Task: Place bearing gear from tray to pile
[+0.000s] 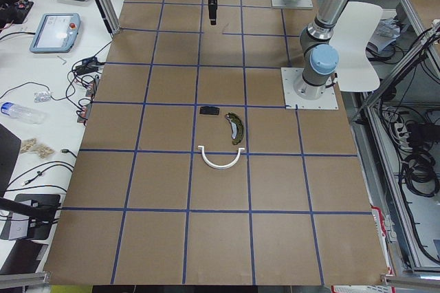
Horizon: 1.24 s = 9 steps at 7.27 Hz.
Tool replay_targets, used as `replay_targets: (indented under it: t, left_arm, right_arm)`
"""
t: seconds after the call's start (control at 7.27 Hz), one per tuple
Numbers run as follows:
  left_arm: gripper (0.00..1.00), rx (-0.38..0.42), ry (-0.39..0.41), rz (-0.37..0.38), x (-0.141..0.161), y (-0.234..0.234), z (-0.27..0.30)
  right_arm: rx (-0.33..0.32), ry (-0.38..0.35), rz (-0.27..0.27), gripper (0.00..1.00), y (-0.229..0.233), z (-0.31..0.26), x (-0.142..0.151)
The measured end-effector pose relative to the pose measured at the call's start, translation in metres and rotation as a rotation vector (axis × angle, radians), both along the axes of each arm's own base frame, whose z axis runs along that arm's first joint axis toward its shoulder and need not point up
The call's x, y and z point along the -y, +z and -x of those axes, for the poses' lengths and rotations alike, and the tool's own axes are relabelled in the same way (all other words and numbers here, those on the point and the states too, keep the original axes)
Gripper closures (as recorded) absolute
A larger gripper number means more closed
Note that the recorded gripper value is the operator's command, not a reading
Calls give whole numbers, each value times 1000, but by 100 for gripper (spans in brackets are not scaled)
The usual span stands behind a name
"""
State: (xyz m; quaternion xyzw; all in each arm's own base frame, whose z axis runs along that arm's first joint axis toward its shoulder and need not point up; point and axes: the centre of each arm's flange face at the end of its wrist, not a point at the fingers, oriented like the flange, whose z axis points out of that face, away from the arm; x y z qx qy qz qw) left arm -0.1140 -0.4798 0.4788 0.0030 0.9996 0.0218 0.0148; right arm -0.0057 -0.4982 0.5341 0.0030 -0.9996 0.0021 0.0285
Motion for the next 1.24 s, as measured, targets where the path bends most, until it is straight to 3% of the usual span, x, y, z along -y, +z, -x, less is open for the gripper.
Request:
replay_targets:
  t: [0.28,0.41,0.69,0.96,1.24]
  left_arm:
    - [0,1,0,-1,1,-1,0]
    - [0,1,-1,-3,1,-1,0]
    - [0,1,-1,-4,1,-2,0]
    - [0,2,-2,-4,1,-2,0]
    - [0,1,-2,-3,1,-2,0]
  right_arm:
    - [25,12,-37,0,-26,111,-3]
    - [25,-34,-36,0,-50,167,-6]
    - [3,-87,-30,0,-109,253,-7]
    - [-7,-83,-26,0,-182,329,-14]
    - [-19,-123,-11,0,-247,397,-31]
